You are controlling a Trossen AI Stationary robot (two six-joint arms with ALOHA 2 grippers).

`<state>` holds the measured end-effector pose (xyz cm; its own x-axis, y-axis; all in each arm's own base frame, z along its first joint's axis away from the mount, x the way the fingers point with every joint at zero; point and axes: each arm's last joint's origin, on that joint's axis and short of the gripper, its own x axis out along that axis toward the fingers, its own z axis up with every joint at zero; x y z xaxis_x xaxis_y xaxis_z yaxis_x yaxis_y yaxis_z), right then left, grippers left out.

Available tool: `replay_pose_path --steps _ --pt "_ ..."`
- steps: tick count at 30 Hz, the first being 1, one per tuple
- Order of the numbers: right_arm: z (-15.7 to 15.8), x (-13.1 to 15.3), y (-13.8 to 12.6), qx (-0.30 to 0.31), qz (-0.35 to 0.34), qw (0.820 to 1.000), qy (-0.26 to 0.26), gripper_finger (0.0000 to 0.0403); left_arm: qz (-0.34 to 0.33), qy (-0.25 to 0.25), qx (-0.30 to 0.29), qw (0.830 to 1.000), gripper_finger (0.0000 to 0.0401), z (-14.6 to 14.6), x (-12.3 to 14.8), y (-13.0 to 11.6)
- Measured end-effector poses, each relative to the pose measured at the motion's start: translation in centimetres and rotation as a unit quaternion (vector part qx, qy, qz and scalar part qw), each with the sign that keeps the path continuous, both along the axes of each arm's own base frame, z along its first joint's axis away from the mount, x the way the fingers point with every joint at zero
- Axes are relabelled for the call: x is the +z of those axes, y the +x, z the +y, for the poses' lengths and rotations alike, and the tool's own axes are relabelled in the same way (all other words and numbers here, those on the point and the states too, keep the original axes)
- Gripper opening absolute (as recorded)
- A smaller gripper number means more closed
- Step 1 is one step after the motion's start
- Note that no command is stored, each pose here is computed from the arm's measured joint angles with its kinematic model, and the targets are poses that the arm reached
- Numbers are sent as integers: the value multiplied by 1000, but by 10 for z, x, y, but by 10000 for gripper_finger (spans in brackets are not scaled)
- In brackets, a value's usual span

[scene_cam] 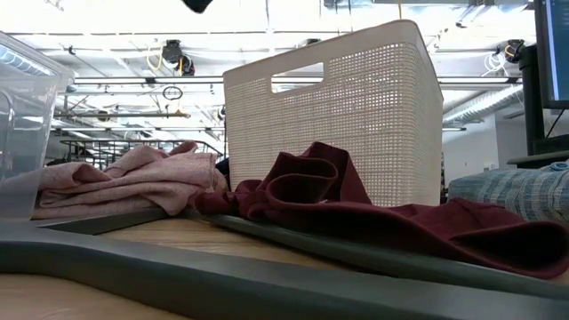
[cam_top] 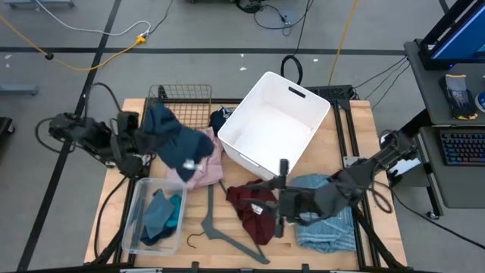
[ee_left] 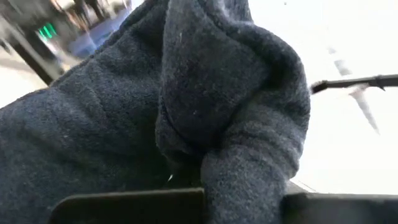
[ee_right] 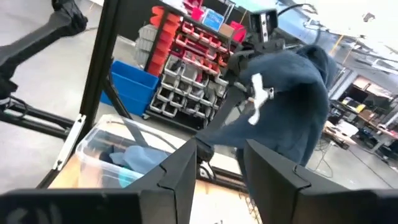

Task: Pick & Place Cloths
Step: Put the blue shorts into the wire basket

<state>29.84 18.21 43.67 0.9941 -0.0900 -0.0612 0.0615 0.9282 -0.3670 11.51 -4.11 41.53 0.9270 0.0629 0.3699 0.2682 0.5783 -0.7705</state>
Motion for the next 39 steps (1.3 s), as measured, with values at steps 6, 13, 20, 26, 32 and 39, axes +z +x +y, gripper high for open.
replay_pose_path --steps 6,13,20,26,32,39 --pt "5 9 -31 -24 18 1000 2 103 14 27 122 992 19 11 3 -12" --pt "6 12 -65 -11 53 998 32 13 92 83 284 951 19 18 -1 -14" --pt "10 17 -82 13 54 998 35 2 174 105 412 888 19 27 -4 -13" --pt "8 18 -88 4 57 998 35 1 216 103 489 839 19 37 -6 -13" --pt "8 18 -88 2 58 998 37 1 244 108 550 791 19 49 -8 -7" --pt "5 18 -88 -35 49 998 31 0 297 164 576 743 19 64 -20 20"
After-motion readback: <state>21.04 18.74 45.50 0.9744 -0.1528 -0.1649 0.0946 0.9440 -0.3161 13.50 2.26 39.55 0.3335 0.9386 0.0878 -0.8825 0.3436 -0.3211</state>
